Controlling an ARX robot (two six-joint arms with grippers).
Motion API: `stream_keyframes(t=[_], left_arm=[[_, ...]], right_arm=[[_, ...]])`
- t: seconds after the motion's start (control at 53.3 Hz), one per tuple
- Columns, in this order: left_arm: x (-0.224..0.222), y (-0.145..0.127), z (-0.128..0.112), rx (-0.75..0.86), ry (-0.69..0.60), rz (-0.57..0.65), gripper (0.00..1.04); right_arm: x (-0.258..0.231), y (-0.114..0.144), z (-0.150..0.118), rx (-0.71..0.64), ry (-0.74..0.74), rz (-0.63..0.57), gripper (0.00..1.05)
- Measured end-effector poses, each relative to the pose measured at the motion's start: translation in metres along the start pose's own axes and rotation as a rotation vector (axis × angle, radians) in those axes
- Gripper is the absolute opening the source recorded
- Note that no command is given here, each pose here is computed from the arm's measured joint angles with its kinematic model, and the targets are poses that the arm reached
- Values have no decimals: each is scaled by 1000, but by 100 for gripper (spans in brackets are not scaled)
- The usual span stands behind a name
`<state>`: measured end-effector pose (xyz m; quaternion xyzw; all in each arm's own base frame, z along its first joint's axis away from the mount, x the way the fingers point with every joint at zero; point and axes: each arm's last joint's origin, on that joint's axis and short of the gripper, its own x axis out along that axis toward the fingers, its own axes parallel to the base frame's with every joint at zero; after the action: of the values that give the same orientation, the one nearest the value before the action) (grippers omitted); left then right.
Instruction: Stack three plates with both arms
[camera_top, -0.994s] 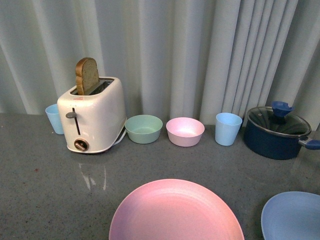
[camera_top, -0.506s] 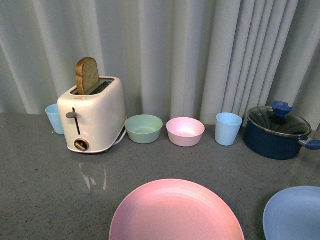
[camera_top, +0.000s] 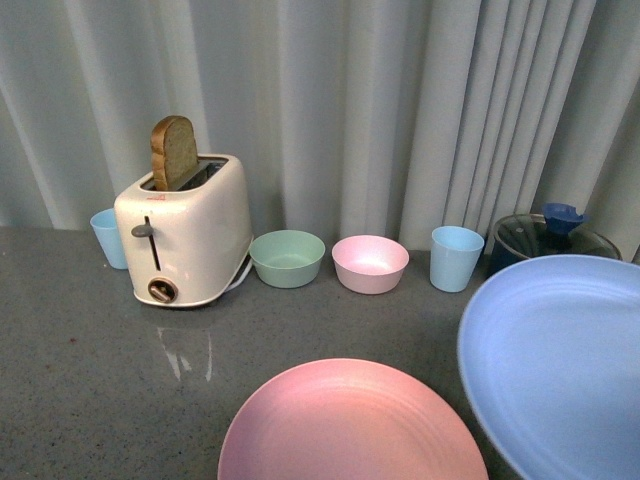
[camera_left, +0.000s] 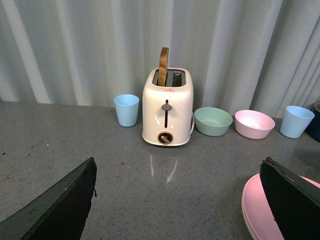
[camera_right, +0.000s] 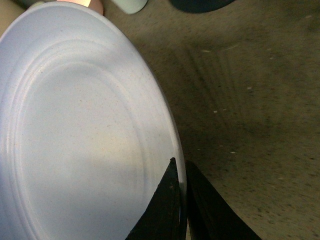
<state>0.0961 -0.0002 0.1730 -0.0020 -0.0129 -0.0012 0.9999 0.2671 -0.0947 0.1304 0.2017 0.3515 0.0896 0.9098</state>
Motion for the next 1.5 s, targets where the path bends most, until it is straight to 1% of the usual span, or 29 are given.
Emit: stream_keyframes(t=[0.094,0.281,0.394,0.581,0.787,1.031,1.5], left_arm=[[0,0,0,0,0,0,98],[0,0,0,0,0,0,98],[0,0,0,0,0,0,98],[0,0,0,0,0,0,98],[0,0,0,0,0,0,98],[0,0,0,0,0,0,98],[0,0,0,0,0,0,98]], right_arm=[[36,26,6,-45,52,22,3],[86,68,16,-103,116,74,3],[107,89,17,-139,154,93,3],[127,116,10,-186,203,131,3],[135,129,1,-219,238,139,3],[138,139,-7,-248,260,153,3],[149,148,-25,-270,312,147,3]])
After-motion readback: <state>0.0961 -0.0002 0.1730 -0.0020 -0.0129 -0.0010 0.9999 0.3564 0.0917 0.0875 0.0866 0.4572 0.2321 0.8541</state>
